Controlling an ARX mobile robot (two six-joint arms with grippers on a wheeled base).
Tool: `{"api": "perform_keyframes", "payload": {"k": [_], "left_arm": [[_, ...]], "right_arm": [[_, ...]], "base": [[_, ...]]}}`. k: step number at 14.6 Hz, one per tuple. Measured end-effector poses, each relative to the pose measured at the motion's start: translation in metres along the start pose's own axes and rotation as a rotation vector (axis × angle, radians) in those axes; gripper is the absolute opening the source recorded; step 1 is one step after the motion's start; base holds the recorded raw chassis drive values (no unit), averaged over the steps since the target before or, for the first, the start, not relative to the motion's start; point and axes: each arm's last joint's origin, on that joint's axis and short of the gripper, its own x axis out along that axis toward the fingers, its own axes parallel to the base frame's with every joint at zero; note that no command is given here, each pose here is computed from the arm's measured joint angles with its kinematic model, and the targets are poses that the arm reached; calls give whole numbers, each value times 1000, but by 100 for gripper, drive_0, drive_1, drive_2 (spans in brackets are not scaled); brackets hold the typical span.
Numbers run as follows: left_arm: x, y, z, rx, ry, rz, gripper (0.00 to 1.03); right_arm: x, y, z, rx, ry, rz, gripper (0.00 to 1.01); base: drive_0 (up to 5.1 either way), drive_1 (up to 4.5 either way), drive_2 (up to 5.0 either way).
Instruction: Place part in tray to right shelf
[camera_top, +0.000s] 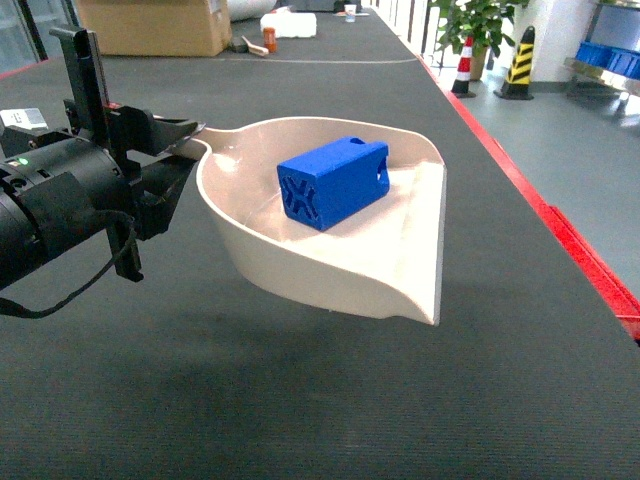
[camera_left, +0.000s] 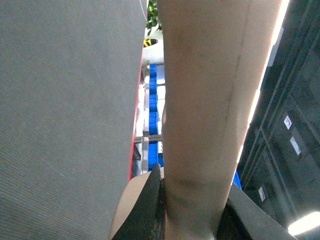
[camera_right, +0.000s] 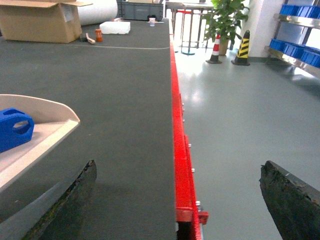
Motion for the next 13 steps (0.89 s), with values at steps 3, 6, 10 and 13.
{"api": "perform_keyframes", "payload": {"k": [3,6,10,13], "left_arm": [[0,0,0,1,2,-3,17],[0,-2,-1,2,4,-10,17],[0,-2,-1,2,5,-11,17],[0,-2,-1,3,4,-9,17]], "right_arm": [[0,0,0,0,0,0,98],[0,0,0,0,0,0,98],[0,0,0,0,0,0,98],[0,0,0,0,-2,0,98]], "base": [[504,-237,-237],[493,-178,-303],[492,-145,-333],[503,-124,-325]]}}
